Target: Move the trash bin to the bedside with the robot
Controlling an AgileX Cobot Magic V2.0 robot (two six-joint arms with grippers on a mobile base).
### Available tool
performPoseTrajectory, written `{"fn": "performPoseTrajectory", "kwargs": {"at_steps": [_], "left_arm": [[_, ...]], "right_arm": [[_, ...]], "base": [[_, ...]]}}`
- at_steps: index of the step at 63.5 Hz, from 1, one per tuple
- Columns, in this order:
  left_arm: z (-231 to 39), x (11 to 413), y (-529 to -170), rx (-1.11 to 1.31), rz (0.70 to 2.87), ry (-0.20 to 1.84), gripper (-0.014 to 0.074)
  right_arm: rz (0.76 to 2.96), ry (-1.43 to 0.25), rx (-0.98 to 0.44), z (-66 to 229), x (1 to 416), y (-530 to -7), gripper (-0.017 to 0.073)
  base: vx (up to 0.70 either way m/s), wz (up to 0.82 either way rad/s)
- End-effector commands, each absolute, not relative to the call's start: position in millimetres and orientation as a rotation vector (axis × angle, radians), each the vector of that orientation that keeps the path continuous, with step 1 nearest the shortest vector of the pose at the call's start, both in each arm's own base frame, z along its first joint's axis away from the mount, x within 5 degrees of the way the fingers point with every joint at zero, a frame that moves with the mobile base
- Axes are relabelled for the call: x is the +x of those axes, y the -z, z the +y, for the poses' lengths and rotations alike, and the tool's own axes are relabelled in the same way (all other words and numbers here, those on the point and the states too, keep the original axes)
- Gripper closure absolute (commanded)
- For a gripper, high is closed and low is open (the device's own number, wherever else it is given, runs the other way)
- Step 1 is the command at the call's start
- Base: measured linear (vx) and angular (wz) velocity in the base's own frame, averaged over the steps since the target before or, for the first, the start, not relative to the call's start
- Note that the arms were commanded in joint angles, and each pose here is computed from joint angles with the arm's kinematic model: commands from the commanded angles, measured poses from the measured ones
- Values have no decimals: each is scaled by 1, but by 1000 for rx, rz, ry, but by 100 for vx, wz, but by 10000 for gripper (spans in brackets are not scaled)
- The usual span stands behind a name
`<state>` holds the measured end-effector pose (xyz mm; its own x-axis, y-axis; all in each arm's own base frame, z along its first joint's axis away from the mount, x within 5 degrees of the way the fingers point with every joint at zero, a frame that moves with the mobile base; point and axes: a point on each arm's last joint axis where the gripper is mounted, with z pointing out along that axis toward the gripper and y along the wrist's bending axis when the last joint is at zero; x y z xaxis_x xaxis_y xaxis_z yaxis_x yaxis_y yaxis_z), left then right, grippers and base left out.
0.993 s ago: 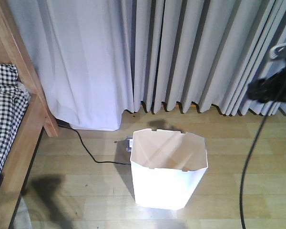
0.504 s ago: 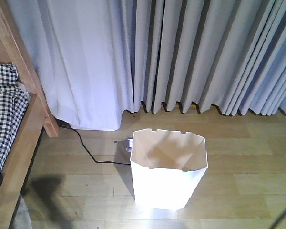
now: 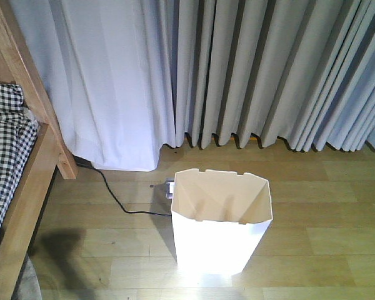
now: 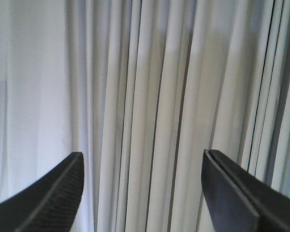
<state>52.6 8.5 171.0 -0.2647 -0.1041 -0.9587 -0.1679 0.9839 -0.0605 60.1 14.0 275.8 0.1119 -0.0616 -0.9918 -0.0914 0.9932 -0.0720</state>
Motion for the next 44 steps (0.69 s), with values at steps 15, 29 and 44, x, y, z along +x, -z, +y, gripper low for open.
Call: {"fn": "performPoseTrajectory", "kwargs": {"at_steps": [15,29,44], "left_arm": [[8,53,-176,-191,1766,-54,600],[8,53,-176,-191,1766,-54,600],[8,53,-176,-191,1766,-54,600]], "right_arm": [[1438,3,-72,9,61,-285,574],[1438,3,-72,9,61,-285,568],[1436,18,-68,8,61,-285,568]], "base": [[0,0],[0,0],[0,0]]}}
